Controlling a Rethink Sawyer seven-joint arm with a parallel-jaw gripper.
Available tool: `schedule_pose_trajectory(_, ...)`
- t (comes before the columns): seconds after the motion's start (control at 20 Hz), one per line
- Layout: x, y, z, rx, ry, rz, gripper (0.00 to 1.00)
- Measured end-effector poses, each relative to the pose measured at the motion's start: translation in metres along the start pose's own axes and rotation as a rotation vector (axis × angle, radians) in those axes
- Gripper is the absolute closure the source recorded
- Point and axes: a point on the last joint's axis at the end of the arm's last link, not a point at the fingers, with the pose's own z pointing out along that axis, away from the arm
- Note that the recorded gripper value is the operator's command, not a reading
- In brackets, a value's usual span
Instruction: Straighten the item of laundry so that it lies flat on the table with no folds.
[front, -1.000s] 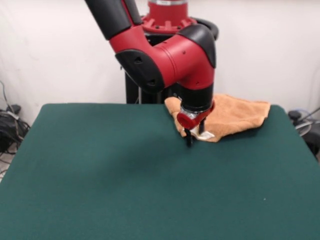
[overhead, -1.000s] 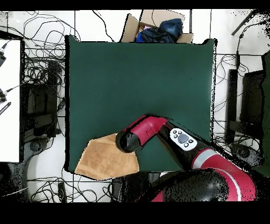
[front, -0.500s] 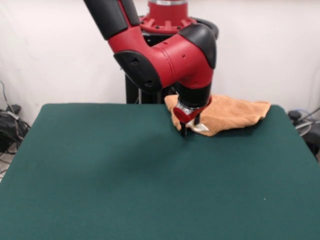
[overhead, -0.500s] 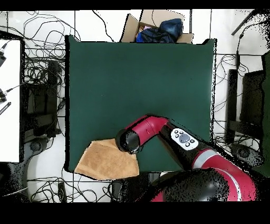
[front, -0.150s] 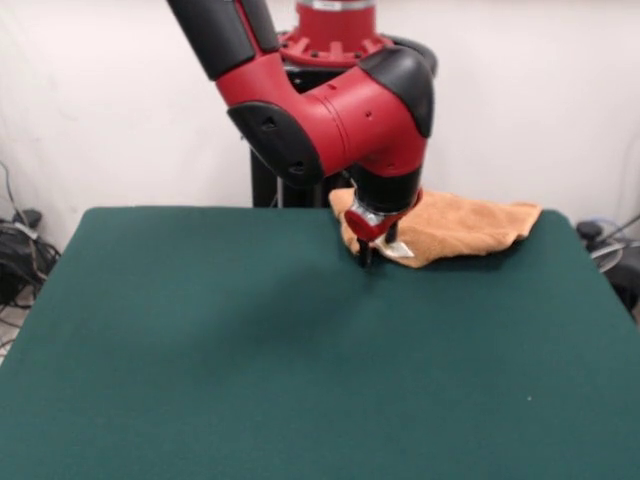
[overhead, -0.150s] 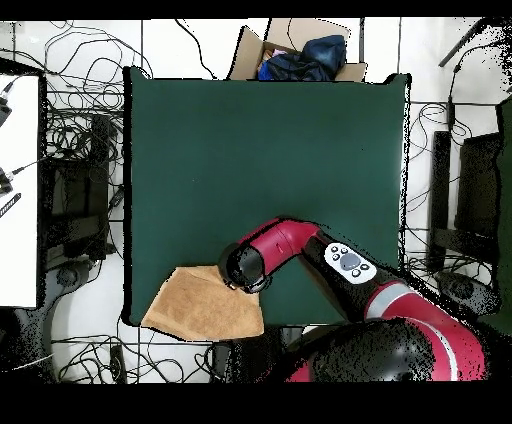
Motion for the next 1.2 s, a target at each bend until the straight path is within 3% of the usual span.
schedule_pose_trajectory(0.05,0.001,0.001,0.001,-0.004,0.0,0.001,1.0)
schedule_pose_trajectory(0.9,0.005,0.001,0.004,-0.019,-0.011,0.009,1.0)
schedule_pose_trajectory(1.1,0.007,0.001,-0.013,-0.015,-0.079,0.012,1.0)
schedule_pose_trajectory(1.2,0.008,-0.001,-0.031,-0.016,-0.155,0.02,1.0)
